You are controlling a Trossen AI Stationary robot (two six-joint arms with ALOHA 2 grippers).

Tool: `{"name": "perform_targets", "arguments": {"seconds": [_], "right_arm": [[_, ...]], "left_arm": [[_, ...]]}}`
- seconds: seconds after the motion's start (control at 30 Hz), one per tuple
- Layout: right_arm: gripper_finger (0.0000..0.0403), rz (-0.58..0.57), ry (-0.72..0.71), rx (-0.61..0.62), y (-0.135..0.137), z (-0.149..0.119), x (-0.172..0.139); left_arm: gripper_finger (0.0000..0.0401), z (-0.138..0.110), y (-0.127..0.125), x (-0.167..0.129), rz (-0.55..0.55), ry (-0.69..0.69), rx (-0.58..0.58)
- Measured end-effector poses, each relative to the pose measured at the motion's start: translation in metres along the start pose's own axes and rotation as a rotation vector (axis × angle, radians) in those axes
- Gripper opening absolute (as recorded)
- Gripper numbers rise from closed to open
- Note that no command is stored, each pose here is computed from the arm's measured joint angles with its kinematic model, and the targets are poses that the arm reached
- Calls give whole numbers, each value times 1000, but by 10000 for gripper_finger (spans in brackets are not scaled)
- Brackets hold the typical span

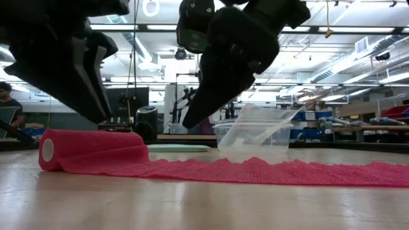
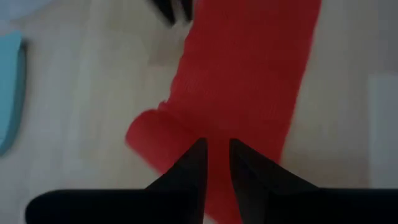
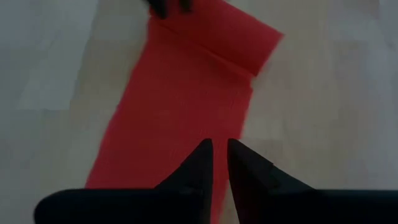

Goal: Roll bandage
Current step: Roll the red bandage

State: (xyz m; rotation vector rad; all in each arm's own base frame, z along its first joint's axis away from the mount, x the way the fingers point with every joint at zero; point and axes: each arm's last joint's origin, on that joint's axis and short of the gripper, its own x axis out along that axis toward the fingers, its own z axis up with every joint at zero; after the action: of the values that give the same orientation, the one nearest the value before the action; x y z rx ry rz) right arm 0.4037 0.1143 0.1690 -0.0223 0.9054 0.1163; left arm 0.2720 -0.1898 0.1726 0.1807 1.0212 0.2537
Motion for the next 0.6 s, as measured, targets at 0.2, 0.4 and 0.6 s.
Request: {"name": "perform_targets", "arguments": {"seconds": [0.2,0.4,0.6], "right_arm": [[48,9,9,-5,7,-3,0],[46,22,43,-2,13,-8,-1],[48,62,38,-20,24,-9,-2]], "left_arm": [[72,-3,3,0,31,30,24],[72,-4,4,1,39,35,30],[72,-2,2,1,24,15,12]]}}
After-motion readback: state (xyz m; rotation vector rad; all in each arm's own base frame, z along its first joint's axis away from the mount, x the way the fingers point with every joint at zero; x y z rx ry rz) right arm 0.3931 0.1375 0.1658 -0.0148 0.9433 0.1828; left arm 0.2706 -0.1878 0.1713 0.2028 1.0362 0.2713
